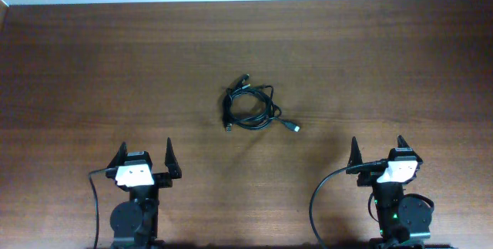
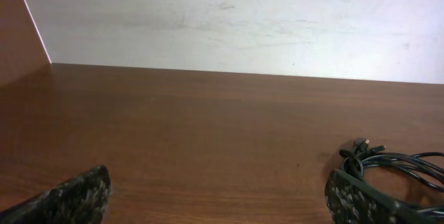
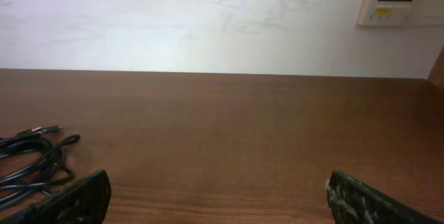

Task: Untangle cables

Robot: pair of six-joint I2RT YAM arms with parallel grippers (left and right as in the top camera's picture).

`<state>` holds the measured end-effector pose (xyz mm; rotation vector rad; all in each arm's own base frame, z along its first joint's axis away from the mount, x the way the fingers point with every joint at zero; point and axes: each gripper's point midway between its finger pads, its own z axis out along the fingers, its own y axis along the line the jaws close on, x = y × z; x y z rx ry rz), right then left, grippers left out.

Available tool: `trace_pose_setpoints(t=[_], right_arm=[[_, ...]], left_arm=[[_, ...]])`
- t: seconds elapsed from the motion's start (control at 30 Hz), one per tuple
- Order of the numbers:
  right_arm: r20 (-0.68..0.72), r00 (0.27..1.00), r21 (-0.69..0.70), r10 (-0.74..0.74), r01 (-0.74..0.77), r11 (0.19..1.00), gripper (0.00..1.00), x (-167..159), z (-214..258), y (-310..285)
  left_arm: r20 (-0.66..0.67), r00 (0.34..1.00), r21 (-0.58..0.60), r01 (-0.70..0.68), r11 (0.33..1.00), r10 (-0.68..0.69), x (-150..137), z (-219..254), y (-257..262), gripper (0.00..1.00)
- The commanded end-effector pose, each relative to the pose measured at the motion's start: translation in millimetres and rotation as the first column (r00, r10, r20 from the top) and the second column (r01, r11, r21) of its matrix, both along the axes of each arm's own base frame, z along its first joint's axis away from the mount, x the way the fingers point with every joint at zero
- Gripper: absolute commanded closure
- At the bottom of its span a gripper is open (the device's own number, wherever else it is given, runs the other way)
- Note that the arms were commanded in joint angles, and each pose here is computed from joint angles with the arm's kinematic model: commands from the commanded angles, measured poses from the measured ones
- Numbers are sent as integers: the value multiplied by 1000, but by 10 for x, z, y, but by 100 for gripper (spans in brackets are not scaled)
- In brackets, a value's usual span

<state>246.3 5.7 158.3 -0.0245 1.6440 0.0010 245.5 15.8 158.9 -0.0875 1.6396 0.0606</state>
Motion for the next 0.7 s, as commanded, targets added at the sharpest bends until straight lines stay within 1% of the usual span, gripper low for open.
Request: trace_pose_setpoints(t=[0.0,0.67], right_arm=[[-5,1000,-6,22,-22,1000,1,-5,-26,46],[3,1000,-5,26,-26,1000,1,-3,-7,52]], left_arm=[[2,1000,-8,-22,1000,22,-6,-4,42,1],[2,1000,-8,-22,1000,22,-6,-4,42,1]])
